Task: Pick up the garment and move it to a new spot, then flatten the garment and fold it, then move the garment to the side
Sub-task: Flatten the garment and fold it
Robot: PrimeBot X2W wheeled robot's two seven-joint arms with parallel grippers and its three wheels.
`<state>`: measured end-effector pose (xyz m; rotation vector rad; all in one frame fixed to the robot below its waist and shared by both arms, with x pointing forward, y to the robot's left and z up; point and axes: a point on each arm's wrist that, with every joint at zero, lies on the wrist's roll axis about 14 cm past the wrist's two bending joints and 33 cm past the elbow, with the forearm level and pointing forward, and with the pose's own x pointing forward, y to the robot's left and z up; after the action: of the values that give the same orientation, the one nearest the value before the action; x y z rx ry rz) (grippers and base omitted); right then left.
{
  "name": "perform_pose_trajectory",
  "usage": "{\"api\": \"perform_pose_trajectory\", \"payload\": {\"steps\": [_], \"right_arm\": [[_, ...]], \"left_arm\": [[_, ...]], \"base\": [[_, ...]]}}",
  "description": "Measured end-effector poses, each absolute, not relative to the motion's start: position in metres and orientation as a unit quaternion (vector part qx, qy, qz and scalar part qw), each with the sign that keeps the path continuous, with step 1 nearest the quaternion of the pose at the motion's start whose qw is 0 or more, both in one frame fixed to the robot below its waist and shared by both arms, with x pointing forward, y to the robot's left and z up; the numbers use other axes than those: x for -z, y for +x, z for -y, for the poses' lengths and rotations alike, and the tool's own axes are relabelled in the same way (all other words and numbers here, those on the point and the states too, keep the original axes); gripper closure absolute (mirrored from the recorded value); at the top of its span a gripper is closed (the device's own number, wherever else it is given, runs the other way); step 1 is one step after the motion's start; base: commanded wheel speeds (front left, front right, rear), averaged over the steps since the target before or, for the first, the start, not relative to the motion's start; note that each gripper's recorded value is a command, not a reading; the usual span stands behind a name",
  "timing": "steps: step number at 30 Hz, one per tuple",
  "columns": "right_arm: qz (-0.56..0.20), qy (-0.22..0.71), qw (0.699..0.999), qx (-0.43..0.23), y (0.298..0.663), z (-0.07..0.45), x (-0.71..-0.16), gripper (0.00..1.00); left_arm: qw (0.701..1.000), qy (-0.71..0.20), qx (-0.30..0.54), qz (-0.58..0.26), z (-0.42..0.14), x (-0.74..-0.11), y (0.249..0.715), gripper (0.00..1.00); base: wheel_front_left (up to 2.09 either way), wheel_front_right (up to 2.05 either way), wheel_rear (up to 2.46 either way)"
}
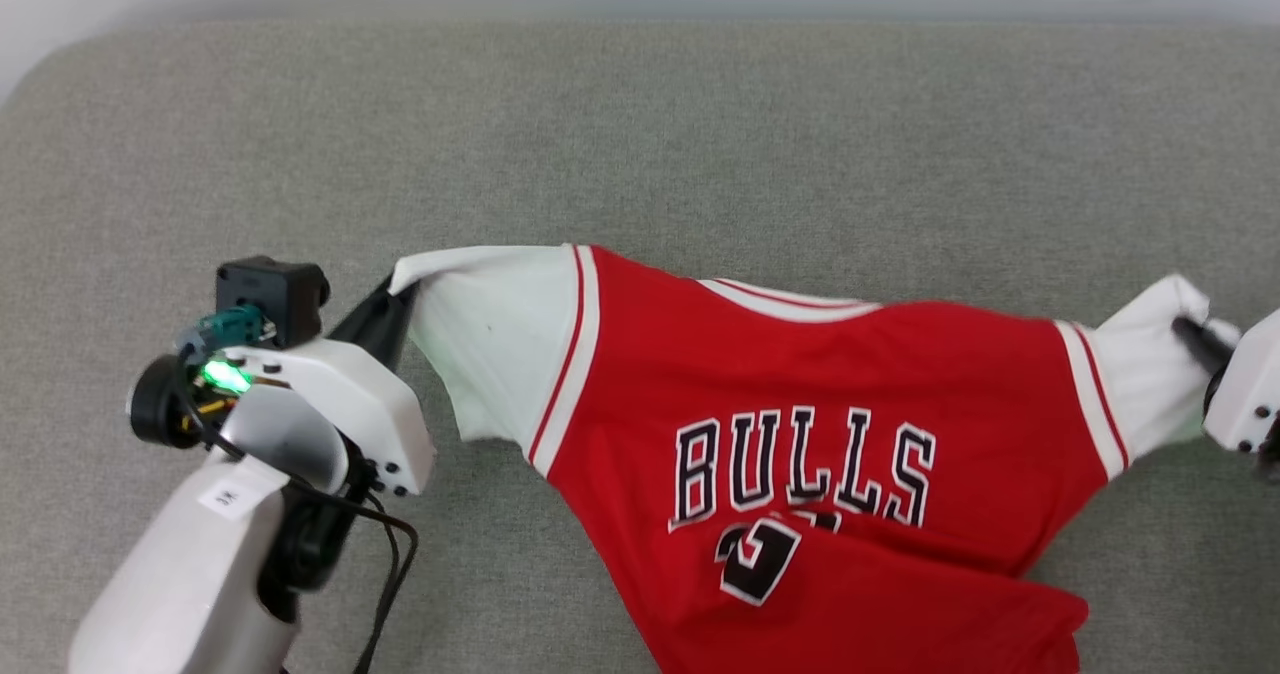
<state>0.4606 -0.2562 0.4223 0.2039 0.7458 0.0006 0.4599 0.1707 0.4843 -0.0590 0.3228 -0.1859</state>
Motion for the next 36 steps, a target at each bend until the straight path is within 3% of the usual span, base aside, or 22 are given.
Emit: {"api": "perform_pose_trajectory", "payload": {"steps": [6,17,29,36], "right_arm": [[-0.264,0.082,0.961,0.007,0.483,0.266,-0.488,1.0],[-0.094,0.03,0.995,0.003,0.549,0.257,-0.603,1.0],[0.115,0.009,0.993,0.016,0.628,0.25,-0.725,1.0],[0.166,-0.004,0.986,0.011,0.663,0.24,-0.747,1.0]], "left_arm": [[0.994,-0.014,0.077,-0.073,-0.185,-0.547,0.483,1.0],[0.996,0.0,0.065,0.063,-0.2,-0.651,0.552,1.0],[0.979,0.03,0.033,0.201,-0.215,-0.74,0.632,1.0],[0.971,0.026,0.028,0.238,-0.22,-0.753,0.669,1.0]], "base": [[0.0,0.0,0.0],[0.0,0.0,0.0],[0.0,0.0,0.0],[0.0,0.0,0.0]]}}
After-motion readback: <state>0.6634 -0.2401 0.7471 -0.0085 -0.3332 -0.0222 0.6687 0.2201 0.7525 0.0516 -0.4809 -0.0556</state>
